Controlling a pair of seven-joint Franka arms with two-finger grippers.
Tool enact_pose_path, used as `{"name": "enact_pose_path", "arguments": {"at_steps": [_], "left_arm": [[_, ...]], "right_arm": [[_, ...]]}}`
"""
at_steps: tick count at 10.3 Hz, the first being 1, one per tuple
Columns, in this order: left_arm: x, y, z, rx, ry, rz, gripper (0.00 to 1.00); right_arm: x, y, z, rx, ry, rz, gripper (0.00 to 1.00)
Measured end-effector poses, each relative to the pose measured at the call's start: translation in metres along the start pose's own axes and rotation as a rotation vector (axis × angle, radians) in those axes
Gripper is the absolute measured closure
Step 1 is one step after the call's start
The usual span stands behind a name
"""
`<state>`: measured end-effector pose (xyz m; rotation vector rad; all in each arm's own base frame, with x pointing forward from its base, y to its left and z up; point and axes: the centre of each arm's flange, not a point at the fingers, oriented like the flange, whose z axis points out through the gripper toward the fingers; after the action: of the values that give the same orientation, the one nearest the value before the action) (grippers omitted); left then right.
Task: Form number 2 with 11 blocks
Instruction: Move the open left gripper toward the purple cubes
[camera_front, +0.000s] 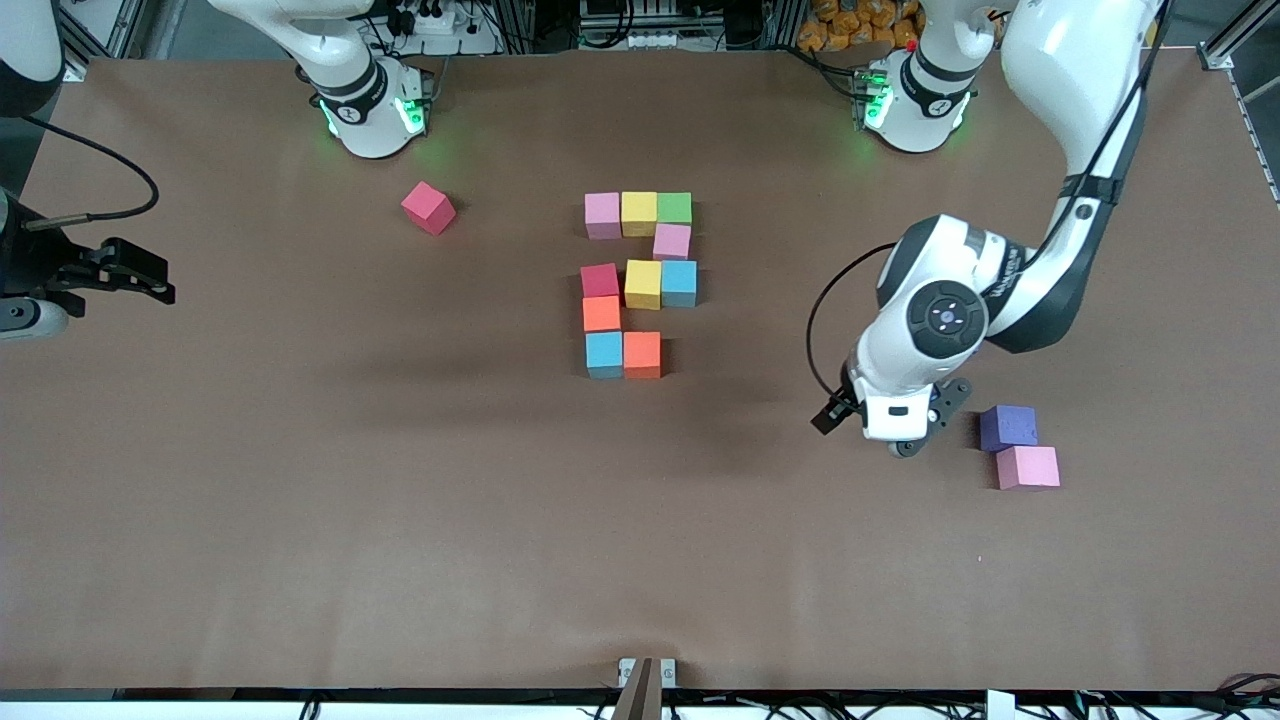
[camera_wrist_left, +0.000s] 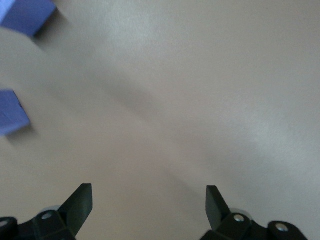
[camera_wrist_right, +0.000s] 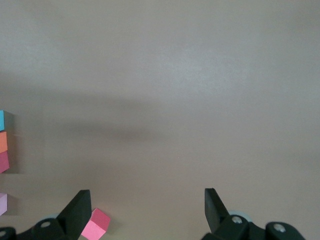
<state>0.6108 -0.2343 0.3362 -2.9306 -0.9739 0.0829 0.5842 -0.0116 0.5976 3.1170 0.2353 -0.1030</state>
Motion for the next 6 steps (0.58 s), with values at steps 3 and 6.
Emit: {"name": "enact_pose_path", "arguments": {"at_steps": [3,6], "left_arm": [[0.033,-0.055,-0.012,0.022,0.008,0.205,0.0],[0.037,-0.087,-0.016,0.07,-0.021,0.385,0.0]], "right_arm": [[0.0,-0.001,0.017,0.006,-0.036,-0.001,0.0],[-0.001,0.001,0.03,0.01,-0.061,0.002,0.0]]}}
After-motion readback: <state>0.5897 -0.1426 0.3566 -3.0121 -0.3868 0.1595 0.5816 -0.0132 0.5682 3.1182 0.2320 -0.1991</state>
